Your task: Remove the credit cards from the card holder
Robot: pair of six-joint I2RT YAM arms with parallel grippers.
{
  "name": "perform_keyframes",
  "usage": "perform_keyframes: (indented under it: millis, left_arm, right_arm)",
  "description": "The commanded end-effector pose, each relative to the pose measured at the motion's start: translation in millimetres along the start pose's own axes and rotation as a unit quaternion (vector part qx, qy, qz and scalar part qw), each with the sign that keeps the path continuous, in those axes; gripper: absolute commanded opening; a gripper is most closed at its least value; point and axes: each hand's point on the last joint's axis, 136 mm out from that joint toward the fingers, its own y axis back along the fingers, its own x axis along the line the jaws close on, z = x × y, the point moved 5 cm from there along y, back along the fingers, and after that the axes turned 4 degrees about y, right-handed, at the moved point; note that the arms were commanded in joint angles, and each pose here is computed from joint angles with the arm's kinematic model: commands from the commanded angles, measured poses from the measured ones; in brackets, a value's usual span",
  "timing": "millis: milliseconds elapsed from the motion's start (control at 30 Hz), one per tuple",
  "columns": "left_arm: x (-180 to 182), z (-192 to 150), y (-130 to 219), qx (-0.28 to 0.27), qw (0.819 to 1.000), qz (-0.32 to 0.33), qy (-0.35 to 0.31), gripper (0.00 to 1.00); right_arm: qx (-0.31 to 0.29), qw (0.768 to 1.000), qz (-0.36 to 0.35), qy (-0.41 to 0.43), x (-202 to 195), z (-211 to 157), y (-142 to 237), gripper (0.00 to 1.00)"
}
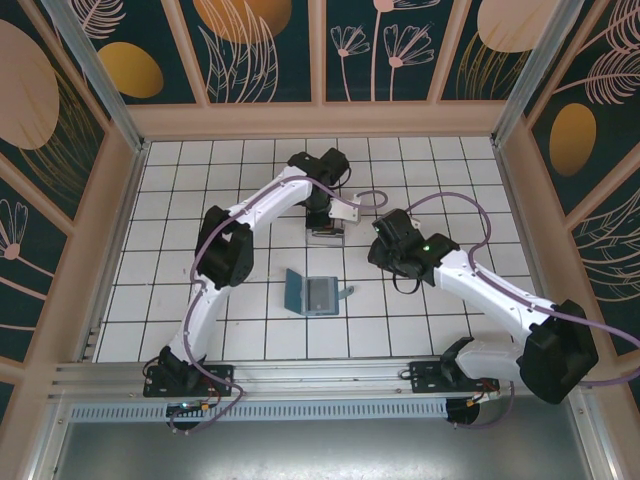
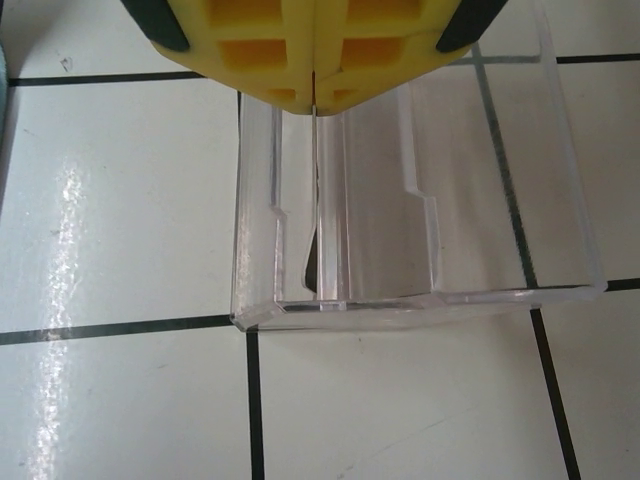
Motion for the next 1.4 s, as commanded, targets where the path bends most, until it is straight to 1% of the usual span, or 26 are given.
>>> perform_keyframes:
  millis: [0,167,333,700,967,1200,1367]
  left_arm:
    - [-1,-1,-6,0.003,1.0,-0.026,-0.008,0.01]
    - [1,-2,-11,0.012,1.0,-0.023,-0.006,0.06]
    - [4,-8,-12,0.028,1.0,-0.01,0.003,0.17]
    - [19,-2,1,0.019,0.999,0.038,0.008,0.33]
    - [28,2,9,0.007,0.997,0.07,0.009,0.34]
    - [33,2,11,0.011,0.996,0.088,0.015,0.29]
    - [35,0,11,0.011,0.995,0.099,0.019,0.23]
  right_arm:
    - [-0.003,1.0,-0.006,-0.002,-3,1,-4,0.45]
    - [-0.004,1.0,-0.007,-0.004,-5,1,-4,0.45]
    - [-0.005,1.0,-0.004,-0.004,-4,3,-3,0.45]
    - [-0.008,1.0,0.0,-0.001,-1,8,-1,0.45]
    - [-0.011,1.0,0.002,0.001,2,11,2,0.45]
    - [-0.012,1.0,0.005,0.001,4,13,4,0.45]
    - [-0.011,1.0,0.006,-0.001,3,12,4,0.45]
